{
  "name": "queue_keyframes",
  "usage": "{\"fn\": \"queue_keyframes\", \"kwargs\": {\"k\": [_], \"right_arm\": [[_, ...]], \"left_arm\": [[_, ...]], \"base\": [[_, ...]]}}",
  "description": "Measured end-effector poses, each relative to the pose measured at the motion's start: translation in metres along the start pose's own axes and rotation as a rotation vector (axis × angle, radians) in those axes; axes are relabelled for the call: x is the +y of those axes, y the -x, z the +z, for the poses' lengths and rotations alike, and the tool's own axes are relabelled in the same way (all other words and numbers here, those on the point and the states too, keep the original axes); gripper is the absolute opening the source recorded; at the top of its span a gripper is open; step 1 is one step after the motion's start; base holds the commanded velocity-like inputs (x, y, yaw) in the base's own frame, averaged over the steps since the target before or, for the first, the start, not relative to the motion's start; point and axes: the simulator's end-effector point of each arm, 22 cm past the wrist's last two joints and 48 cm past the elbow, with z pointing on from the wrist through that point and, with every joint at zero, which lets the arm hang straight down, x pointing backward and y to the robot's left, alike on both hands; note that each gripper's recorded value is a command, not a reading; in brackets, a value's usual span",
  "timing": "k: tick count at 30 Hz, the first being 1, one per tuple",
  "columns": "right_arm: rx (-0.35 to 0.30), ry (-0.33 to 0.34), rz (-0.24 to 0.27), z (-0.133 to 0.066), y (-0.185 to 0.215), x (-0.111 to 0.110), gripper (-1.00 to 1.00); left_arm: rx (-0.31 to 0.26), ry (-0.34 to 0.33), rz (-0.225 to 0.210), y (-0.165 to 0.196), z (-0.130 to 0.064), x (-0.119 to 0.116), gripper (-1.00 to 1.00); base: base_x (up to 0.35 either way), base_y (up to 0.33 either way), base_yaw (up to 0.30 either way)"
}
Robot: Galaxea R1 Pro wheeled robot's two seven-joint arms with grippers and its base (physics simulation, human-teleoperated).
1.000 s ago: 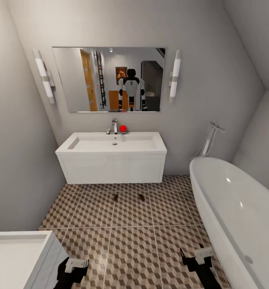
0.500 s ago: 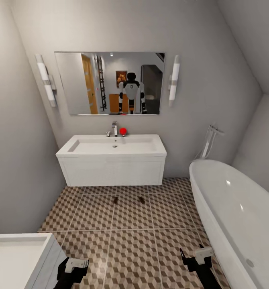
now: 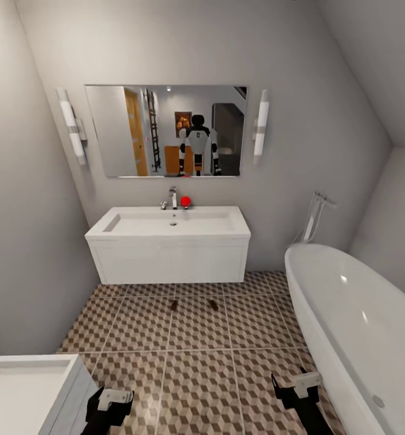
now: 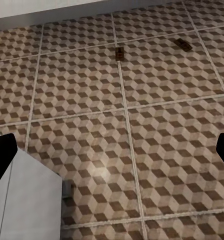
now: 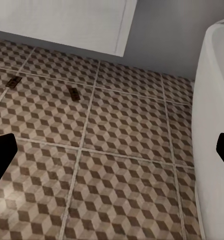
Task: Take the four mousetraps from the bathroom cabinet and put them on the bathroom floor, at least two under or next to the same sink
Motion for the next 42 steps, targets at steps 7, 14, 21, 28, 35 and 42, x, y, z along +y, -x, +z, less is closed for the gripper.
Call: {"fn": "queue_keyframes", "kwargs": {"k": [7,14,21,28,35,42], "right_arm": [[-0.009,-0.002,0.000,0.000,0.005,-0.001,1.00],[-0.019,-0.004,0.000,0.000,0.010,-0.002,1.00],[-0.029,-0.006,-0.001,0.000,0.015,-0.003,1.00],[-0.038,-0.008,-0.001,0.000,0.019,-0.004,1.00],[-0.048,-0.010,-0.001,0.000,0.024,-0.005,1.00],[-0.053,-0.011,-0.001,0.000,0.027,-0.006,1.00]], "left_arm": [[-0.010,0.001,0.000,0.005,0.000,0.001,1.00],[-0.019,0.003,0.000,0.010,-0.001,0.001,1.00],[-0.029,0.004,0.000,0.014,-0.001,0.002,1.00],[-0.038,0.005,-0.001,0.019,-0.002,0.003,1.00],[-0.048,0.006,-0.001,0.024,-0.002,0.003,1.00],[-0.053,0.007,-0.001,0.027,-0.003,0.004,1.00]], "base": [[0.000,0.000,0.000],[0.000,0.000,0.000],[0.000,0.000,0.000],[0.000,0.000,0.000],[0.000,0.000,0.000],[0.000,0.000,0.000]]}}
